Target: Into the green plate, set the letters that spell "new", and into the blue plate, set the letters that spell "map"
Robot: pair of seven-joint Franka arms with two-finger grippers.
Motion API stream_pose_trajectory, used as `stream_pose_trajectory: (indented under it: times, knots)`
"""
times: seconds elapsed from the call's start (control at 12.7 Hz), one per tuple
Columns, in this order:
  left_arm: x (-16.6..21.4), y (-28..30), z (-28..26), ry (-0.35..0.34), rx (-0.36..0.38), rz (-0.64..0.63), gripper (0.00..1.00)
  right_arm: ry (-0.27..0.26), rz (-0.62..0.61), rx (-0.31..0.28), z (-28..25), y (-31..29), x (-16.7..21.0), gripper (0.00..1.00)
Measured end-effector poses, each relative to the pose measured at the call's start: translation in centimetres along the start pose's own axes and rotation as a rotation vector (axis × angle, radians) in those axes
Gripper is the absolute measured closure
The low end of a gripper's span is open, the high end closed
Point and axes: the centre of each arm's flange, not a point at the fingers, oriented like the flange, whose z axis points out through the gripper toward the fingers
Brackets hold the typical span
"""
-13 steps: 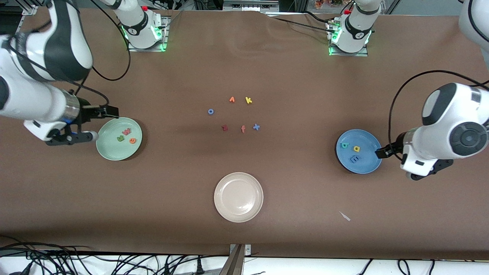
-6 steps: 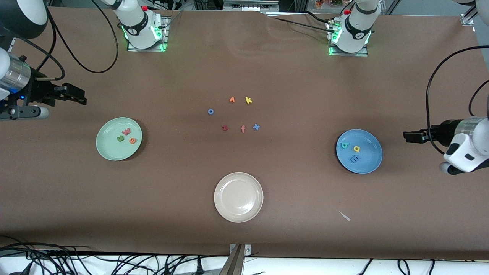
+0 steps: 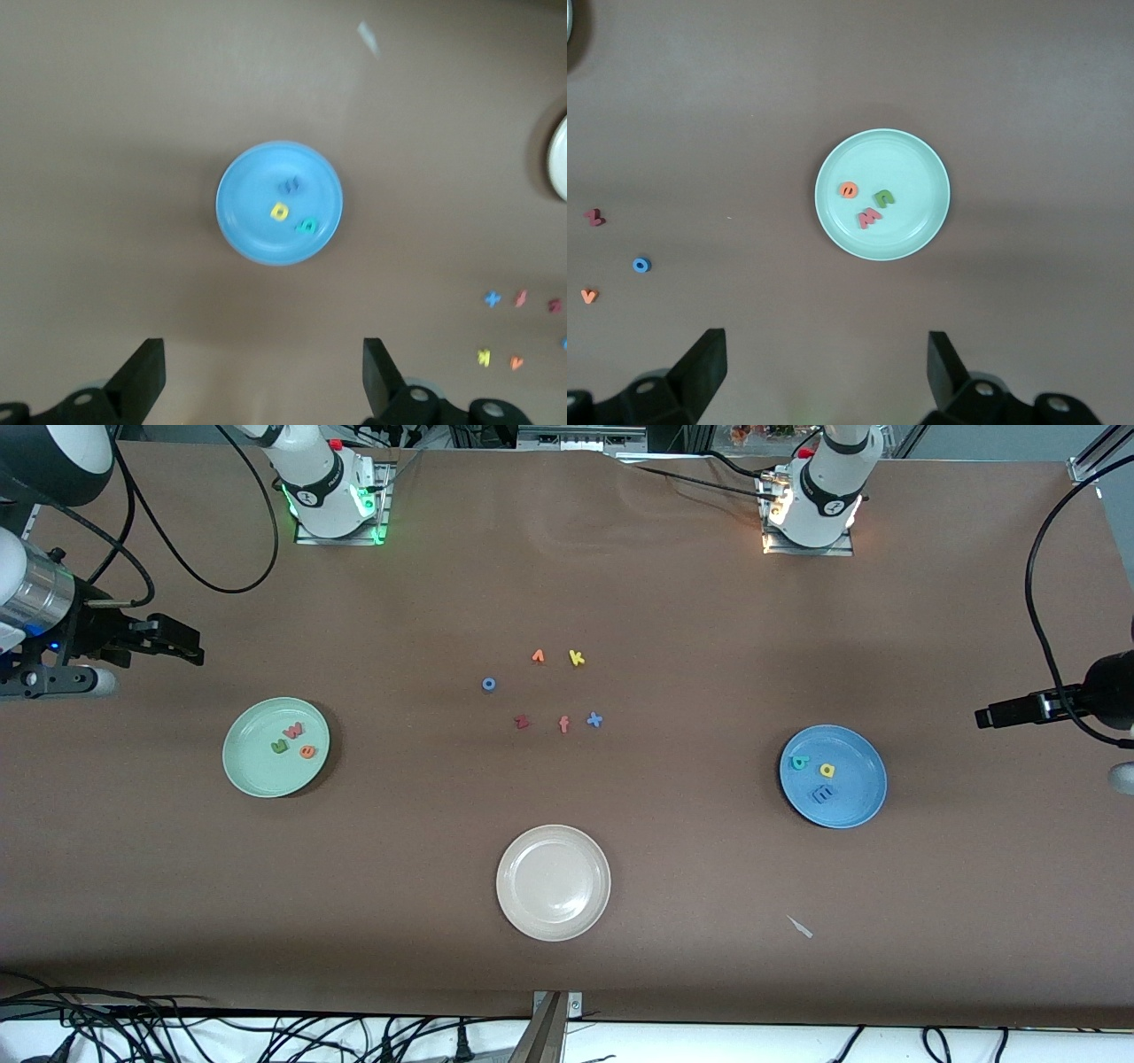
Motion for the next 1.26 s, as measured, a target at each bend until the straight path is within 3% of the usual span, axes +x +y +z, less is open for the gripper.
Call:
stream_pose_trajectory:
  times: [0.24, 0.55, 1.26]
  knots:
    - [-0.6, 0.0, 0.9, 0.051, 0.011, 0.133, 0.04, -0.002, -0.001, 0.000, 0.1, -0.1, 0.1, 0.00]
    - [-0.7, 0.5, 2.2, 0.049, 0.162, 0.246, 0.00, -0.001, -0.001, 0.000, 0.1, -0.1, 0.1, 0.00]
    - [-2.5, 2.8, 0.4, 0.105, 0.147, 0.274, 0.00, 0.004, -0.002, -0.001, -0.2, -0.2, 0.1, 0.00]
